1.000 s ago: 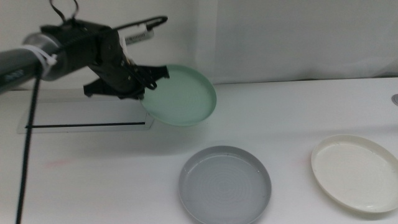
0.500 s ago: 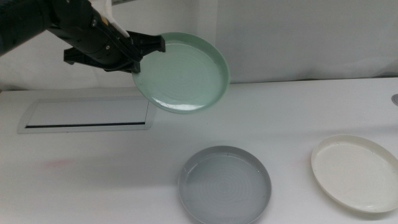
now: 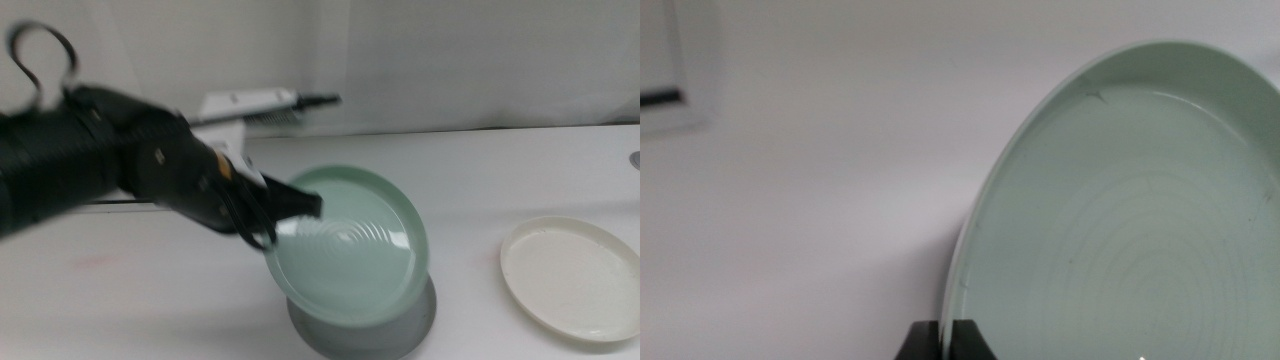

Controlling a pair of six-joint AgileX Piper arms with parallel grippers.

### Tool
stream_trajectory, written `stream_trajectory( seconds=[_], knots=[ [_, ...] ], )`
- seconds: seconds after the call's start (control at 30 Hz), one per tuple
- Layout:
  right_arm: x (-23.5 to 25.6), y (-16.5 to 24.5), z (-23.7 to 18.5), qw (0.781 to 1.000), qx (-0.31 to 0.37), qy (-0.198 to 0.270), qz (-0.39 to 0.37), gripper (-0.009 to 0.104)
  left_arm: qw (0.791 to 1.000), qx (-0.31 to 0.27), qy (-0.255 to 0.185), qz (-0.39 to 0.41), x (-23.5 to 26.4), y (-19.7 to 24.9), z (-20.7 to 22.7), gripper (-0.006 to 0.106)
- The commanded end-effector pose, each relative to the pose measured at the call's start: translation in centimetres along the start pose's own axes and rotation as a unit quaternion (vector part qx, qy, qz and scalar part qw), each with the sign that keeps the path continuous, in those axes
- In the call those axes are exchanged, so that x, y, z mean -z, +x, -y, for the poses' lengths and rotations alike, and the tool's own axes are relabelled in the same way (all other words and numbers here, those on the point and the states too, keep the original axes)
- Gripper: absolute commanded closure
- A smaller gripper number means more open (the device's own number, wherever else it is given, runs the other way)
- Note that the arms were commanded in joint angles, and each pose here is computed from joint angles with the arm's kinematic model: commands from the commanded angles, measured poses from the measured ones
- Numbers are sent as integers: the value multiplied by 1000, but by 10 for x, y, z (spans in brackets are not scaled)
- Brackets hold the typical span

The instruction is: Stack the three bowls on top of each other.

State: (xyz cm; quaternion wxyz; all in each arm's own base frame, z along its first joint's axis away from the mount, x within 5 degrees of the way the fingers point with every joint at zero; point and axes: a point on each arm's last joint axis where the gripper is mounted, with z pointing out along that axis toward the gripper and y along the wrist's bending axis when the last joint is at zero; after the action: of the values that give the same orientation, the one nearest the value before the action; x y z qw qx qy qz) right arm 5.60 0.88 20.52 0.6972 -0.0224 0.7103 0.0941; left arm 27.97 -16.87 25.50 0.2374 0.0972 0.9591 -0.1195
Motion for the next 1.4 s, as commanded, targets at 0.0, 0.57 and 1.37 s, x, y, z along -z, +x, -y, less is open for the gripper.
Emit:
stream_trajectory(
  seconds=[0.0,0.57,1.37],
  knots=[
    [1,11,1,1000,2,1,-2,-7,1000,1,21,12,-6,11,12,103],
    [1,11,1,1000,2,1,-2,-7,999,-1,2,-42,-67,33,19,103],
    [1,11,1,1000,2,1,-2,-7,999,-4,-6,-52,-86,37,17,32]
  ],
)
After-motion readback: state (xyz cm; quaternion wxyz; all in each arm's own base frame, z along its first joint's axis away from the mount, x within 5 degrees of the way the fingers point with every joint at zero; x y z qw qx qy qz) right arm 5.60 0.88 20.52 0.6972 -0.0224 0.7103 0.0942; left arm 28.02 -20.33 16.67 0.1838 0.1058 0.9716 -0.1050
